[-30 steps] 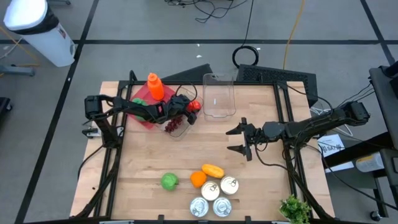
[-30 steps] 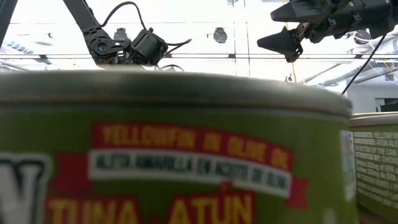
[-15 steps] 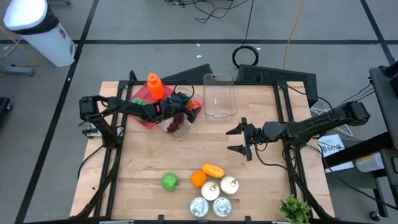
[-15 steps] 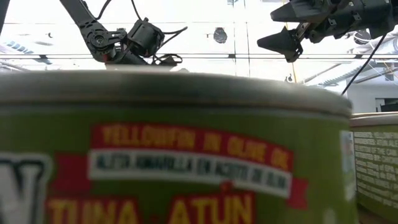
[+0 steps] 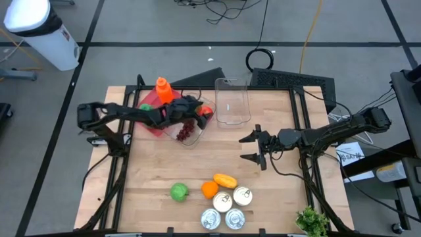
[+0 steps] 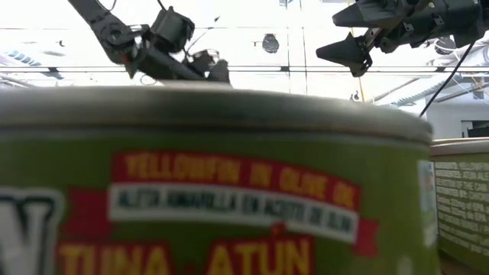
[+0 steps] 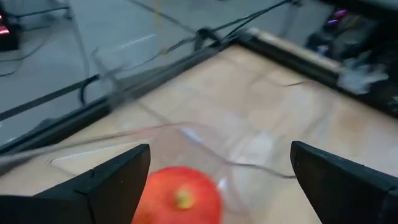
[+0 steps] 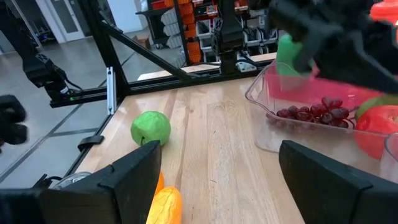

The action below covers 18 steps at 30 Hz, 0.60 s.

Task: Pick & Place Food Item
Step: Put the yellow mango into the left transparent bin

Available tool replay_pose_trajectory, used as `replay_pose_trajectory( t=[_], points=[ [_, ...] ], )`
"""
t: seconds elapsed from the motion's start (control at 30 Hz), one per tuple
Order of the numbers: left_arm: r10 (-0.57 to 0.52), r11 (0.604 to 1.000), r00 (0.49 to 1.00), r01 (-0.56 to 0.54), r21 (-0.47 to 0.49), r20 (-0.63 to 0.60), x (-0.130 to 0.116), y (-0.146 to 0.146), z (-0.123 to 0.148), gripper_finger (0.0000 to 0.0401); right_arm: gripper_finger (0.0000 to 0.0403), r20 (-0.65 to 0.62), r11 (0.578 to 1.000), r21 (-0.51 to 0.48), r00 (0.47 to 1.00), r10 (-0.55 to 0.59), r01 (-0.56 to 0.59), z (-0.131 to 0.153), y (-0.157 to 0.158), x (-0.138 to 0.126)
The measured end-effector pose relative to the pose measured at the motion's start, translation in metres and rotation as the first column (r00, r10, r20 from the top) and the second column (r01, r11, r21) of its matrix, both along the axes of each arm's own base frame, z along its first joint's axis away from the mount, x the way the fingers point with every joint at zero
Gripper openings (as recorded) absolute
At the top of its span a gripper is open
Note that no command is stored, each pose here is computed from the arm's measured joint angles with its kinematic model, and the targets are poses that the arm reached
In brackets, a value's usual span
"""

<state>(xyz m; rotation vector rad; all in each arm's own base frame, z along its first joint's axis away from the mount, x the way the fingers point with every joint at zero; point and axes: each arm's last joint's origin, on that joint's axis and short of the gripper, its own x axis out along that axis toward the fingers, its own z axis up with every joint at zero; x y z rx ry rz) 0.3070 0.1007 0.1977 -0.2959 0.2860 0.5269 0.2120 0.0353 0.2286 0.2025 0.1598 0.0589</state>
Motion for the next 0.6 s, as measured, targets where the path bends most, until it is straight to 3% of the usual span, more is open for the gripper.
replay_pose_trajectory(
  t=[0.1, 0.27, 0.4, 0.6],
  points=[
    [-0.074, 0.997, 0.996, 0.073, 0.008, 0.058, -0.007, -0.013, 0.024, 0.0397, 0.0309, -0.016, 1.0, 0.018, 1.0, -0.001, 0.001, -0.001, 0.0, 0.0],
    [-0.238, 0.966, 0.97, 0.232, 0.114, 0.041, -0.017, -0.053, 0.051, 0.0397, 0.0308, -0.037, 0.995, 0.093, 0.999, -0.015, 0.018, -0.012, -0.001, -0.004],
    [-0.342, 0.932, 0.939, 0.332, 0.144, 0.044, -0.017, -0.083, 0.058, 0.0397, 0.0309, -0.052, 0.986, 0.167, 0.999, -0.001, 0.01, -0.025, 0.004, -0.002],
    [-0.377, 0.914, 0.926, 0.367, 0.174, 0.028, -0.017, -0.103, 0.058, 0.0397, 0.0309, -0.212, 0.992, 0.118, 0.975, 0.063, -0.039, -0.022, 0.037, 0.034]
  ],
)
